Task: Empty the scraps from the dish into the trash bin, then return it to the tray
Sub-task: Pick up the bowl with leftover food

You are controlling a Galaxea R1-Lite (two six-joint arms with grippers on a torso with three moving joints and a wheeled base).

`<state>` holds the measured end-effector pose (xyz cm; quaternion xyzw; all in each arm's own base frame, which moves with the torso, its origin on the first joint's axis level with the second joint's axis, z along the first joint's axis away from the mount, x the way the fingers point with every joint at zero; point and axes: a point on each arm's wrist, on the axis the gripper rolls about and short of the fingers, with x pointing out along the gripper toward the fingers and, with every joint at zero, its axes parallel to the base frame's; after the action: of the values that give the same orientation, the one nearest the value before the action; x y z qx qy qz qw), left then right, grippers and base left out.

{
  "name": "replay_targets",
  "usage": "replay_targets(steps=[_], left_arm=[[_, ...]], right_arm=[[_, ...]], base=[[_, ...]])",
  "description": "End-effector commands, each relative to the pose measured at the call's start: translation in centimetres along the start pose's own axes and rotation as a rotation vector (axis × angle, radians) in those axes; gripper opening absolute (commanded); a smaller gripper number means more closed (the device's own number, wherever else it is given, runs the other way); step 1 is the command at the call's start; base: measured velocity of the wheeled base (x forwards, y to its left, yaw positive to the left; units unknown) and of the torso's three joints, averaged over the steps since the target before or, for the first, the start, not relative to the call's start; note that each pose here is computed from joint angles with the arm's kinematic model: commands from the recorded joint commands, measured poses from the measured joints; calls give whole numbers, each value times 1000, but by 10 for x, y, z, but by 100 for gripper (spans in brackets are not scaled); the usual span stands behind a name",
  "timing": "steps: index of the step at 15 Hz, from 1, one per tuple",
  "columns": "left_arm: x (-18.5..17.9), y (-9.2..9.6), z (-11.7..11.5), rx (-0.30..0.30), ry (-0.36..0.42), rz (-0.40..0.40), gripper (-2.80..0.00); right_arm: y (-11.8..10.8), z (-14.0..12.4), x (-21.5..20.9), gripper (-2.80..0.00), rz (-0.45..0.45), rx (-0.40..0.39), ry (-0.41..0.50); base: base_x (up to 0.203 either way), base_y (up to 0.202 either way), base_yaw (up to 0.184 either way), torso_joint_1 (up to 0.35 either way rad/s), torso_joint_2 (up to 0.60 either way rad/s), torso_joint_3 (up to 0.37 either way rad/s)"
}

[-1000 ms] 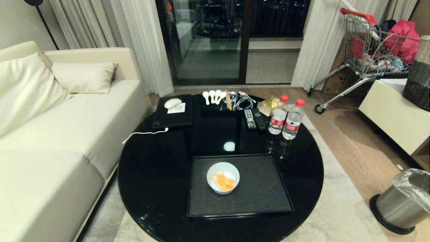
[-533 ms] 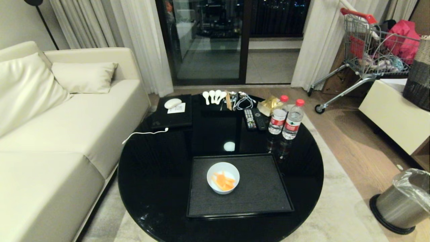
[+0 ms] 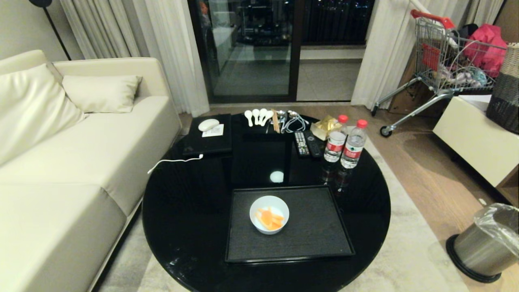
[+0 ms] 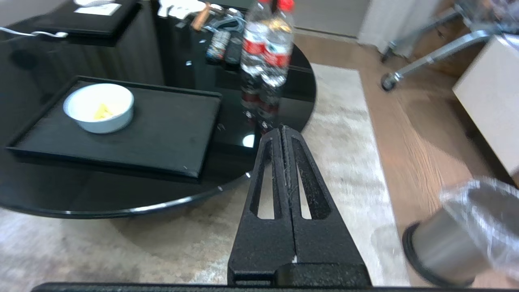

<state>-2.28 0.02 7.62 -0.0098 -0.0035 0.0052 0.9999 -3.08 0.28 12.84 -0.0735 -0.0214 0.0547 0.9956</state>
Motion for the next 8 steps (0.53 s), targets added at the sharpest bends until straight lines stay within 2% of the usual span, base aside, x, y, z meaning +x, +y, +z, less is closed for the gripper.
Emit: replay_targets(steps=[1, 4, 8], left_arm=[[0, 0, 0, 0, -1, 0, -280], [0, 0, 0, 0, -1, 0, -280], [0, 0, 0, 0, -1, 0, -280]], right_arm=[[-6, 30, 20, -280, 36, 3, 85], [-14, 63, 54, -280, 110, 15, 160], [-13, 86, 113, -280, 300, 26, 257]], base=[[0, 0, 0, 0, 0, 0], [0, 0, 0, 0, 0, 0], [0, 0, 0, 0, 0, 0]])
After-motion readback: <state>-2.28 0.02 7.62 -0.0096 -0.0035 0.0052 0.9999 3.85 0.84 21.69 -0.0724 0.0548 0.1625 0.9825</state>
